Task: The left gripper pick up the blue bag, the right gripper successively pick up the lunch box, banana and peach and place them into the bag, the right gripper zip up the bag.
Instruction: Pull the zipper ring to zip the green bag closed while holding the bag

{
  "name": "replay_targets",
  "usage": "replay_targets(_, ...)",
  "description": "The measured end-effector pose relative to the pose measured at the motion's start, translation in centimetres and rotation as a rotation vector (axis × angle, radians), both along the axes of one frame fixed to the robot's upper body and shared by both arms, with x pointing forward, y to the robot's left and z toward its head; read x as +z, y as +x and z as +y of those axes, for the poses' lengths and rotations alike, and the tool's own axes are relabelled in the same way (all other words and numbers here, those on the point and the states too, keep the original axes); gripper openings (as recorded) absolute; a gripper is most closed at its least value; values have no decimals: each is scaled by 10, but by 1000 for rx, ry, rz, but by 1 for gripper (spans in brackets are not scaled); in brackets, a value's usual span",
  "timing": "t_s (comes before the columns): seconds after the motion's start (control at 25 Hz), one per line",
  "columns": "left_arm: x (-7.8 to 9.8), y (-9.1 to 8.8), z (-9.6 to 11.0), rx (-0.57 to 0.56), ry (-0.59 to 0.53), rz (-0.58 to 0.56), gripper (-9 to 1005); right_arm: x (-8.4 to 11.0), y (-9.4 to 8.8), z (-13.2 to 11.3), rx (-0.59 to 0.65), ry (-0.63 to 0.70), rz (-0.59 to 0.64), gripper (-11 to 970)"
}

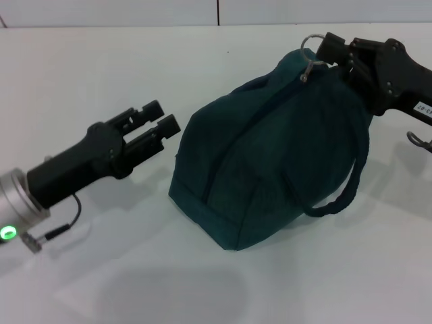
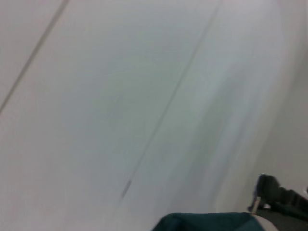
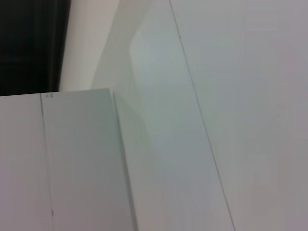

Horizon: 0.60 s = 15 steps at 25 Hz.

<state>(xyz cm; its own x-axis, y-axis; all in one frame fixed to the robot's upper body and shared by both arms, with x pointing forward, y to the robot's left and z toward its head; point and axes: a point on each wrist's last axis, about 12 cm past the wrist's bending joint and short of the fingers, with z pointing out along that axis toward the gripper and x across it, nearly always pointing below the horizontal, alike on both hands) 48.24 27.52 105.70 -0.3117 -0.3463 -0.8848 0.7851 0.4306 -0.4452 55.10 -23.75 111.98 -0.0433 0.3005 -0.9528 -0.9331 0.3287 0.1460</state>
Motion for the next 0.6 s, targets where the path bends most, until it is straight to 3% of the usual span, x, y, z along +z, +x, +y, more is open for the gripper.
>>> replay_targets(0.24, 35, 30, 2, -142, 115, 8, 685, -4, 0, -2, -35, 0, 24, 12)
replay_targets(0.32, 63, 50, -3, -218, 210, 52, 806, -5, 0, -4, -46, 4, 28, 11)
replay_targets(0.36, 63, 50, -3, -218, 210, 52, 813, -6, 0, -4, -49, 5, 30, 11)
replay_targets(0.6, 124, 86, -37, -331, 403, 174, 849, -6, 2, -3, -58, 0, 37, 11)
